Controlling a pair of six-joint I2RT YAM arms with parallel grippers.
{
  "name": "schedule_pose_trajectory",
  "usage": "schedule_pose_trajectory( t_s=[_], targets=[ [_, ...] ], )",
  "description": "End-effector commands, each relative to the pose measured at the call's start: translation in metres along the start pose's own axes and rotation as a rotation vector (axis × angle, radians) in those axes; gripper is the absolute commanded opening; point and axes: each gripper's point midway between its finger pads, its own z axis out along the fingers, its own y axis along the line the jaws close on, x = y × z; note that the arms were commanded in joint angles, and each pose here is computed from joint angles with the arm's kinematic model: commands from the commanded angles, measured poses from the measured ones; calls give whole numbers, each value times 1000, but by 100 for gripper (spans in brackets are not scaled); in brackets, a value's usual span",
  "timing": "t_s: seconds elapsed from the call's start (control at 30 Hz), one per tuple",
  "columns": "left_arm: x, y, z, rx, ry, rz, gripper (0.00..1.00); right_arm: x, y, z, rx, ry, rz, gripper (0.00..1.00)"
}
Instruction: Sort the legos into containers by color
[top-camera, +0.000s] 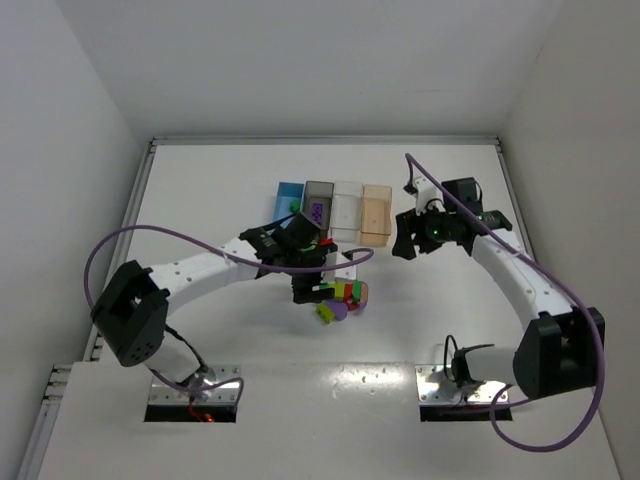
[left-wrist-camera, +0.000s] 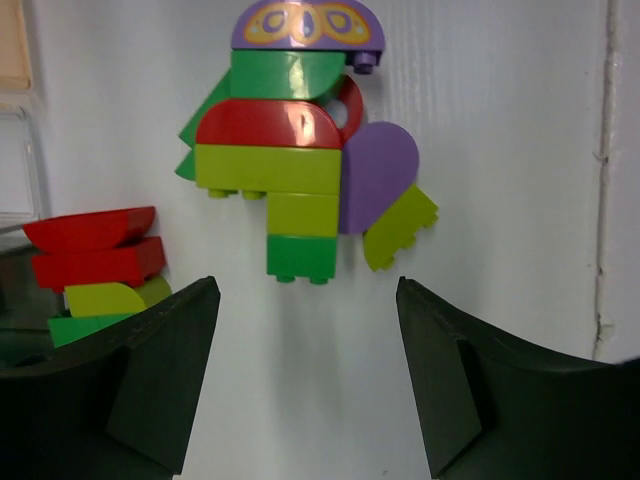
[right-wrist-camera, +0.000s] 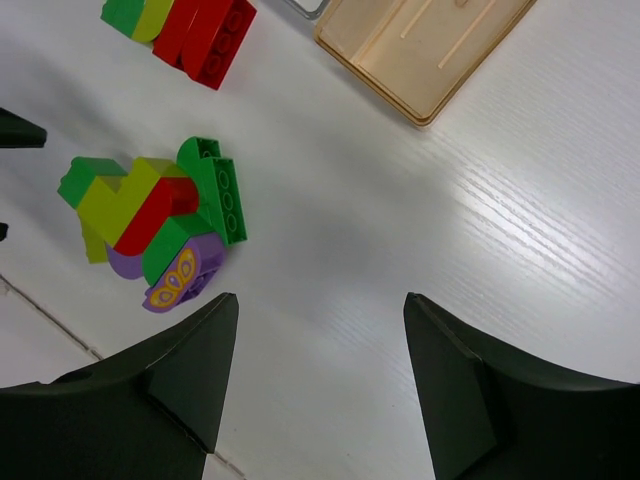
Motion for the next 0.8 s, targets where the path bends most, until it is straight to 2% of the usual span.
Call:
schedule_pose_trajectory(
  t_s=[0.0,0.77],
  targets=[
    [-25,18,4,-30,-59,72,78,-25,-2,-7,-16,-72,-6,68],
    [-6,21,37,19,-7,57,76,-19,-24,-3,-63,-56,76,68]
  ],
)
